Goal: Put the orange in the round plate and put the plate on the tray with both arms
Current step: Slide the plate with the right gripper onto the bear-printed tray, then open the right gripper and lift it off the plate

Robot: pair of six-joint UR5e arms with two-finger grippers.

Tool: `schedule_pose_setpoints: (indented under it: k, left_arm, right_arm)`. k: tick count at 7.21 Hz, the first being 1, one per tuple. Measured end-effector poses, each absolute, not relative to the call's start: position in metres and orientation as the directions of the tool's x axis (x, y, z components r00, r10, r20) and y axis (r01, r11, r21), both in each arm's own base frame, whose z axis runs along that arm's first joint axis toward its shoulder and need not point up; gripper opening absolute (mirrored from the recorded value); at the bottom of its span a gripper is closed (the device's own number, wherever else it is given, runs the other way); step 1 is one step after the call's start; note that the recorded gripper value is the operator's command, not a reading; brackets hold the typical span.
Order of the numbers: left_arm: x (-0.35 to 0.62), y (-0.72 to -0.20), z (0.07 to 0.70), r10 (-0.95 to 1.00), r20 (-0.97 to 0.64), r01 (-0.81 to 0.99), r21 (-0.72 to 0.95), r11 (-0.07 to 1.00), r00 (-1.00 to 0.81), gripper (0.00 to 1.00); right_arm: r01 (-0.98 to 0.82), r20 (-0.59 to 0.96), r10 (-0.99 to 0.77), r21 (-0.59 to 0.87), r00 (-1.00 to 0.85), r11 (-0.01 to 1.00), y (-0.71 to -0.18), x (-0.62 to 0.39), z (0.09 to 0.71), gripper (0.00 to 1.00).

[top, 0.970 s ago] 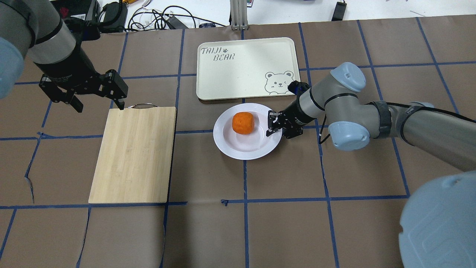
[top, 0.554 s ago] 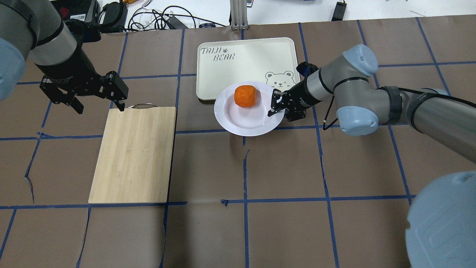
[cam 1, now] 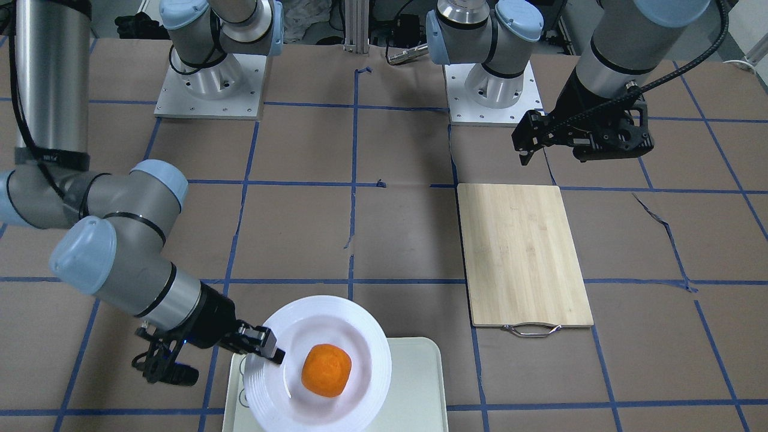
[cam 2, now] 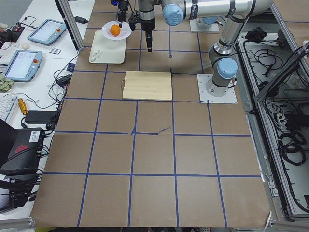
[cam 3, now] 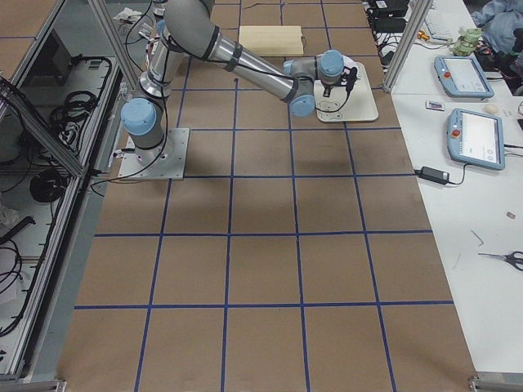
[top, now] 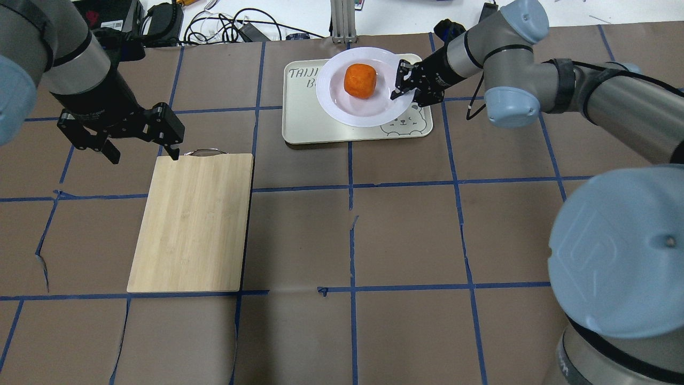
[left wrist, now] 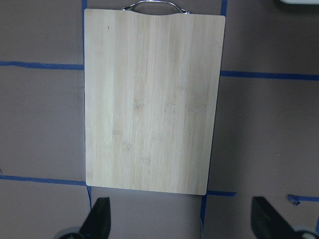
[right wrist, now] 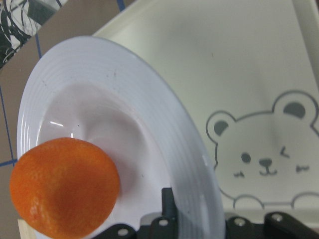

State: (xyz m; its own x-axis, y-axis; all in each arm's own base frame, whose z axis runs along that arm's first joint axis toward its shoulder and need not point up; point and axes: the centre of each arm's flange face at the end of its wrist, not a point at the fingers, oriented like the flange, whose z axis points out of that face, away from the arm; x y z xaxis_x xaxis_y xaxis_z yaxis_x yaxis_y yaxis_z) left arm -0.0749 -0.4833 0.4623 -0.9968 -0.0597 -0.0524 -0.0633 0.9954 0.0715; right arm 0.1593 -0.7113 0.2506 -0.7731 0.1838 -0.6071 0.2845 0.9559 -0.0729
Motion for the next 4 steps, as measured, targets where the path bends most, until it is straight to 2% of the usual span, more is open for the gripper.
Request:
schedule_pose_setpoints:
  k: [2, 3, 4]
  left_arm:
    - [-0.075, -0.484, 0.461, -0.059, -0.051, -0.063, 0.072, 0.995, -0.997, 1.0]
    - [-0.075, -0.484, 0.46, -0.059, -0.051, -0.063, 0.073, 0.995, -0.997, 1.0]
    - [-0.075, -0.483, 0.458, -0.059, -0.052, -0.063, 0.074, 0.995, -0.997, 1.0]
  right_arm:
    - [0.277, -0.6, 0.173, -0.085, -0.781, 0.957, -0.754, 0.161, 0.219, 0.17]
    - [0.273, -0.592, 0.178, -0.074, -0.786, 0.959, -0.759, 0.163, 0.204, 0.3]
    - [0.271, -0.582, 0.183, -0.067, -0.792, 0.96, -0.76, 0.164, 0.194, 0.69]
